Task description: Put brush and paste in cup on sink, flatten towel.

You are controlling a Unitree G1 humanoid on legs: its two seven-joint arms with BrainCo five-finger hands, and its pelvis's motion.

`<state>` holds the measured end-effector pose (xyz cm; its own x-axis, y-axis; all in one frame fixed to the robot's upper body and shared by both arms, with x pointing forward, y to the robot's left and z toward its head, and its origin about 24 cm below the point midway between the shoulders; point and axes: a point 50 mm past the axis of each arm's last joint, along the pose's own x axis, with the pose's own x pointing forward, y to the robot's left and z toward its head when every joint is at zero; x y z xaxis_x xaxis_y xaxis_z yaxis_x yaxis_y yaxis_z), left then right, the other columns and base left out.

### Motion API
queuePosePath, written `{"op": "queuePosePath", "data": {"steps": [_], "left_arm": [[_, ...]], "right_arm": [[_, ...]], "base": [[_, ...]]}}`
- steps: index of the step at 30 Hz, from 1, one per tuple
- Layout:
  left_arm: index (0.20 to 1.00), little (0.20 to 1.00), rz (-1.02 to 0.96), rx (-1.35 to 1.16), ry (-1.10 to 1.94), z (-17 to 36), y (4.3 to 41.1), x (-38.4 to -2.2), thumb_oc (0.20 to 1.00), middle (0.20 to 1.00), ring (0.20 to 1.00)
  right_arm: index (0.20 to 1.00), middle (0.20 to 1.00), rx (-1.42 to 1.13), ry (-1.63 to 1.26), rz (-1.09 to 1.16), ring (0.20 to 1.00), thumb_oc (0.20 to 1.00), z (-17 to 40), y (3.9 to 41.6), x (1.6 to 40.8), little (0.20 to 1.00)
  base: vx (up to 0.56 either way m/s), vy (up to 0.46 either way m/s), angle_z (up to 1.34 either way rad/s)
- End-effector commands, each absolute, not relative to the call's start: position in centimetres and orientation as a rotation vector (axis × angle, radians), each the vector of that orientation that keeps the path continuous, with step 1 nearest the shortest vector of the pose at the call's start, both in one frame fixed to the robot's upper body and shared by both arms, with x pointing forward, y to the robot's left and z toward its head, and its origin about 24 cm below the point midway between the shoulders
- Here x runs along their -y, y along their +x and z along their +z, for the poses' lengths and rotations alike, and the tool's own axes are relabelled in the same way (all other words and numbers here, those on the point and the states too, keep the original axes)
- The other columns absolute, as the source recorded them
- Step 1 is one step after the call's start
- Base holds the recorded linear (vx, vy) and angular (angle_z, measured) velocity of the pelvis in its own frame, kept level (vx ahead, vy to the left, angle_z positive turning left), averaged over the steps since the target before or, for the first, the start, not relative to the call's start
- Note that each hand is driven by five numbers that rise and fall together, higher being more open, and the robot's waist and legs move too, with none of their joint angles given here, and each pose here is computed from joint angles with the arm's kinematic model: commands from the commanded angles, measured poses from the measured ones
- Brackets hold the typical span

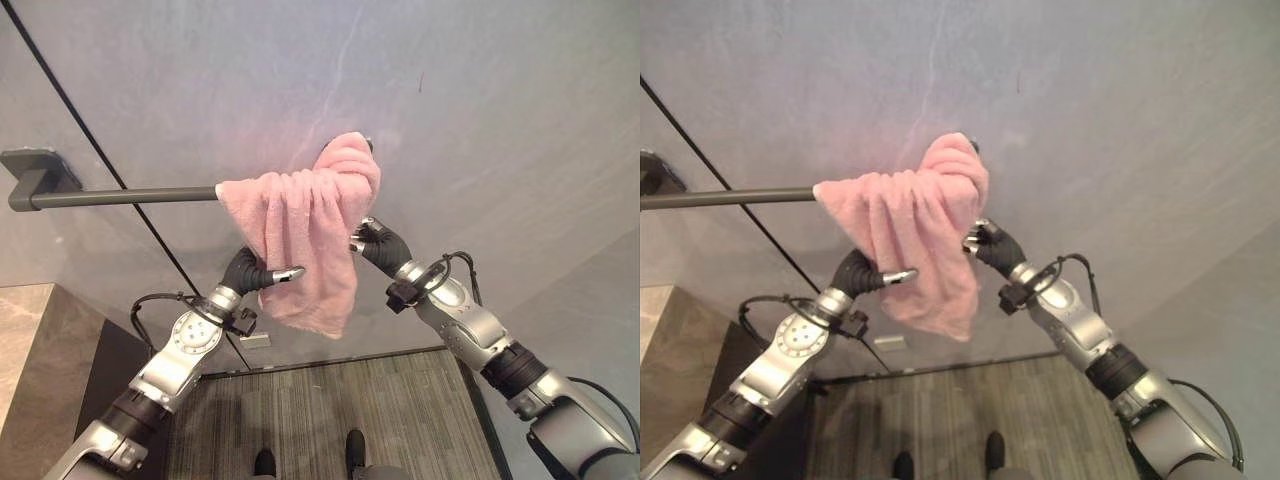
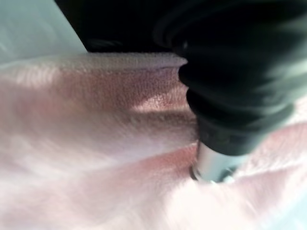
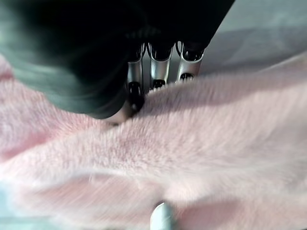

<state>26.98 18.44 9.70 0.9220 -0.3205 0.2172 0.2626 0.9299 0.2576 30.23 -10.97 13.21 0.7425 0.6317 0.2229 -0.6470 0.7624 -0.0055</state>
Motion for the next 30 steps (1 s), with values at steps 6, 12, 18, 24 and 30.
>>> {"op": "queuePosePath", "data": {"steps": [6, 12, 18, 24, 30], "left_arm": [[0.2, 0.2, -0.21, 0.251, 0.285, 10.0, 26.3, -21.7, 0.2, 0.2, 0.2], [0.2, 0.2, -0.201, 0.378, 0.22, 12.7, 25.8, -21.3, 0.2, 0.2, 0.2], [0.2, 0.2, -0.185, 0.613, 0.099, 17.5, 24.8, -20.7, 0.2, 0.2, 0.2], [0.2, 0.2, -0.071, 0.75, 0.079, 19.8, 23.6, -22.1, 0.2, 0.2, 0.2], [0.2, 0.2, 0.113, 0.637, 0.091, 17.4, 23.5, -25.0, 0.2, 0.2, 0.2]], "right_arm": [[0.2, 0.2, 0.384, 0.058, 0.694, 0.2, 0.2, 15.7, 28.6, 12.0, 0.2], [0.2, 0.2, 0.47, 0.103, 0.812, 0.2, 0.2, 17.8, 27.4, 10.0, 0.2], [0.2, 0.2, 0.61, 0.106, 0.963, 0.2, 0.2, 21.6, 26.1, 7.0, 0.2], [0.2, 0.2, 0.686, 0.122, 1.072, 0.2, 0.2, 24.1, 25.5, 3.8, 0.2], [0.2, 0.2, 0.638, 0.089, 1.049, 0.2, 0.2, 23.1, 26.3, 1.5, 0.2]], "base": [[0.0, 0.0, 0.0], [0.0, 0.0, 0.0], [-0.01, 0.0, 0.0], [-0.03, 0.005, 0.1], [0.0, 0.003, 0.01]]}}
